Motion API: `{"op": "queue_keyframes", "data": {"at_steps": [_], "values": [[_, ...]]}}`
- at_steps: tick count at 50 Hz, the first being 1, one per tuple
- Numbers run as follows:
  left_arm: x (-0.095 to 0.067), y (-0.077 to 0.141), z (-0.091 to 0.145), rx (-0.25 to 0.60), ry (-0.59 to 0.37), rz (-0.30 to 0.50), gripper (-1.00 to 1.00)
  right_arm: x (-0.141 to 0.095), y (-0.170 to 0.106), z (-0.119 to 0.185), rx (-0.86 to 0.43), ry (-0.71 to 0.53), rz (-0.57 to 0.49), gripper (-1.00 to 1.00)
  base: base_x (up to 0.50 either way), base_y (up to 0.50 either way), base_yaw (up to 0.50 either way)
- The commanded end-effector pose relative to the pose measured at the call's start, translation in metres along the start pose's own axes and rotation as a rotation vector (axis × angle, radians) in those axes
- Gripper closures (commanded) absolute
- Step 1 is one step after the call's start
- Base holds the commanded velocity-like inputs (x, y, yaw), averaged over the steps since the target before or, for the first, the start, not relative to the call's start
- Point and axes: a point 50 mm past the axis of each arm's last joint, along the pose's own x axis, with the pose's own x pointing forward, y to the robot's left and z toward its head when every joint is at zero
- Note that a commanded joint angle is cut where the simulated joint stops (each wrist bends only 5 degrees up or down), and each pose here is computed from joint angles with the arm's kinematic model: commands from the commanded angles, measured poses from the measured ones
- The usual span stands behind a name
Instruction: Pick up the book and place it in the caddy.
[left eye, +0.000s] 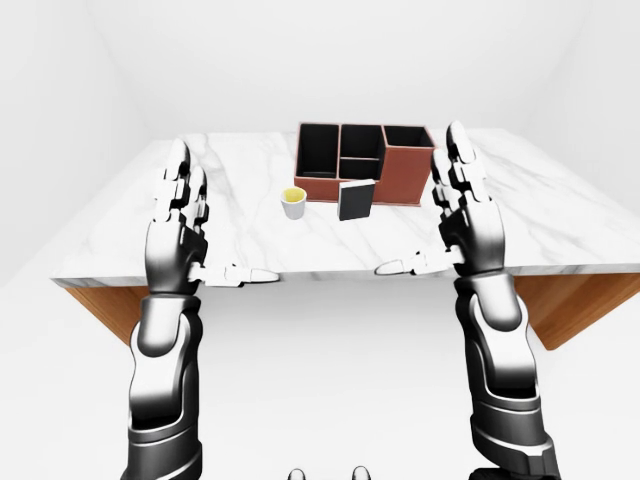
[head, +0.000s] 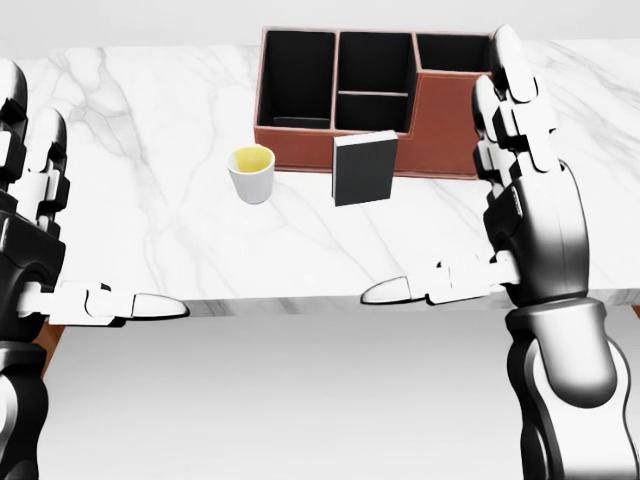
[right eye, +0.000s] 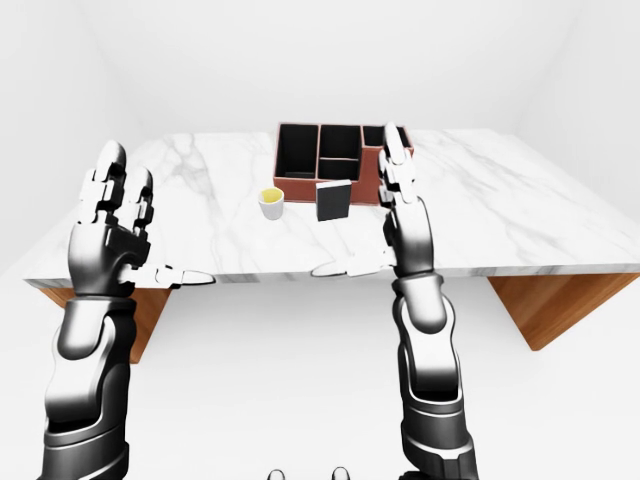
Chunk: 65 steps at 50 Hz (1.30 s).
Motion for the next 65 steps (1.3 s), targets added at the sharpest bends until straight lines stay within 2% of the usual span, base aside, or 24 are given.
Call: {"op": "queue_keyframes", "data": {"at_steps": [1,65], "values": [[0.001,0.0004,-0.0023,-0.006,0.008,0.003,-1.0,0.0024,-0.0006,0.002,0.035,-0.014,-0.018,-1.0,0.0,0.0,0.0],[-0.0021,-0.0003,-0.009,-0.018,0.039,-0.002,-1.0,0.003,0.0018,0.0009,0.031,-0.009,-0.003,-1.0,0.21,0.0,0.0]]}}
